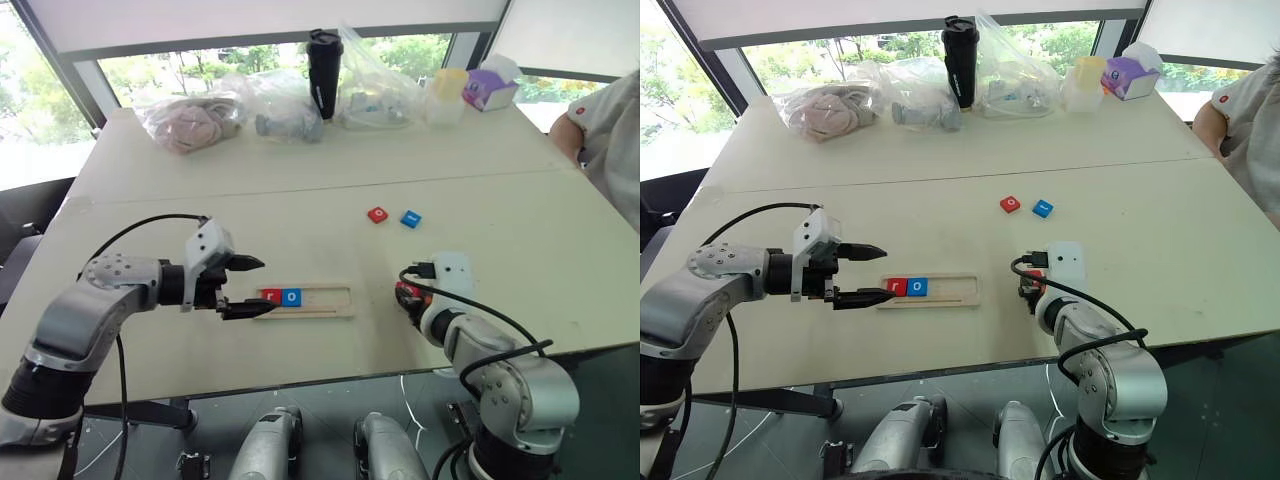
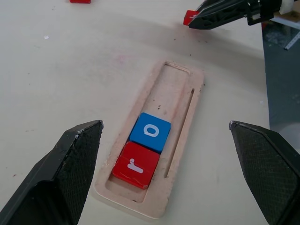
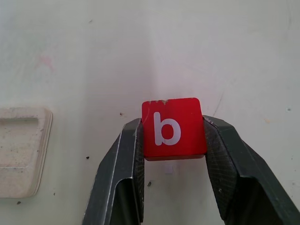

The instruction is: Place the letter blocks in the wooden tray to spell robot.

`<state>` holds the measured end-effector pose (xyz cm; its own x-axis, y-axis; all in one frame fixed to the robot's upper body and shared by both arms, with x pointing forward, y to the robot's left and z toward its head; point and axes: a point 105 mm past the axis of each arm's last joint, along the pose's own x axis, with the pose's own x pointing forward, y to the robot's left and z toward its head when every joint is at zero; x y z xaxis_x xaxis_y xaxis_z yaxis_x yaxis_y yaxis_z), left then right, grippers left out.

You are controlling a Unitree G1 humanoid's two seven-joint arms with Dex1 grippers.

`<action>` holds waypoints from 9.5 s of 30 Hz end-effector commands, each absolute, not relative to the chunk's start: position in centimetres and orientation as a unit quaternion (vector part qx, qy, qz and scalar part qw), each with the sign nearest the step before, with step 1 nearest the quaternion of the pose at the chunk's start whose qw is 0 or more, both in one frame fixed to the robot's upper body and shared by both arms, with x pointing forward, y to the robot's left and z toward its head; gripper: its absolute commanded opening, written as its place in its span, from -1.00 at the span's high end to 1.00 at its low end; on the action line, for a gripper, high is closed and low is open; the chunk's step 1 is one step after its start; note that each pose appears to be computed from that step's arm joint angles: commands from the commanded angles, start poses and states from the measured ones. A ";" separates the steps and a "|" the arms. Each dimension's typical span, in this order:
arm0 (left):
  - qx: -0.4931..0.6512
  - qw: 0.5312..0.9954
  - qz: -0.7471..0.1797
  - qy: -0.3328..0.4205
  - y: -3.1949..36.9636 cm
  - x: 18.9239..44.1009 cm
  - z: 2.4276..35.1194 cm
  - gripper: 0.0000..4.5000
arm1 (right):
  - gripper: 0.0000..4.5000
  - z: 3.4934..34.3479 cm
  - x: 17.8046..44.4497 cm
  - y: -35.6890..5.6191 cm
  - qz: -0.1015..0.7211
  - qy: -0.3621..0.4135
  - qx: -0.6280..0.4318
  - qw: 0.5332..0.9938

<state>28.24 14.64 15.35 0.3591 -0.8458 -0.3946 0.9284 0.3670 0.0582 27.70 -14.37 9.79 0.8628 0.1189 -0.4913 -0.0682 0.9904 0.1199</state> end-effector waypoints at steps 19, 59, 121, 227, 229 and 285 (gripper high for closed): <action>0.218 0.755 -0.590 0.187 16.0 25.2 15.8 -1.00 | -0.88 10.8 28.7 -18.6 0.499 0.176 -0.228 0.817; 0.177 0.794 -0.550 0.188 17.1 24.0 16.4 -1.00 | 0.49 11.7 30.5 -4.5 0.630 0.140 -0.232 0.728; 0.174 0.814 -0.530 0.160 17.2 25.8 16.0 -1.00 | -0.99 11.3 34.2 -6.3 0.555 0.059 -0.314 0.768; 0.192 0.852 -0.485 0.035 13.4 29.1 19.6 -1.00 | 0.50 14.0 35.2 -16.2 0.172 0.188 -0.005 0.967; 0.184 0.847 -0.497 0.035 13.0 29.0 19.6 -1.00 | 0.50 13.5 33.7 -16.3 0.132 0.207 0.030 0.969; 0.204 0.815 -0.535 0.081 14.5 28.0 18.5 -1.00 | -0.97 12.5 35.3 -18.0 0.602 0.128 -0.469 0.634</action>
<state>28.09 14.62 17.41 0.3995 -0.8347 -0.3791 0.9158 0.3443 0.2068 34.94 -18.19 12.02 0.2547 0.6573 -0.7093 -0.8946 -0.1184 -0.4310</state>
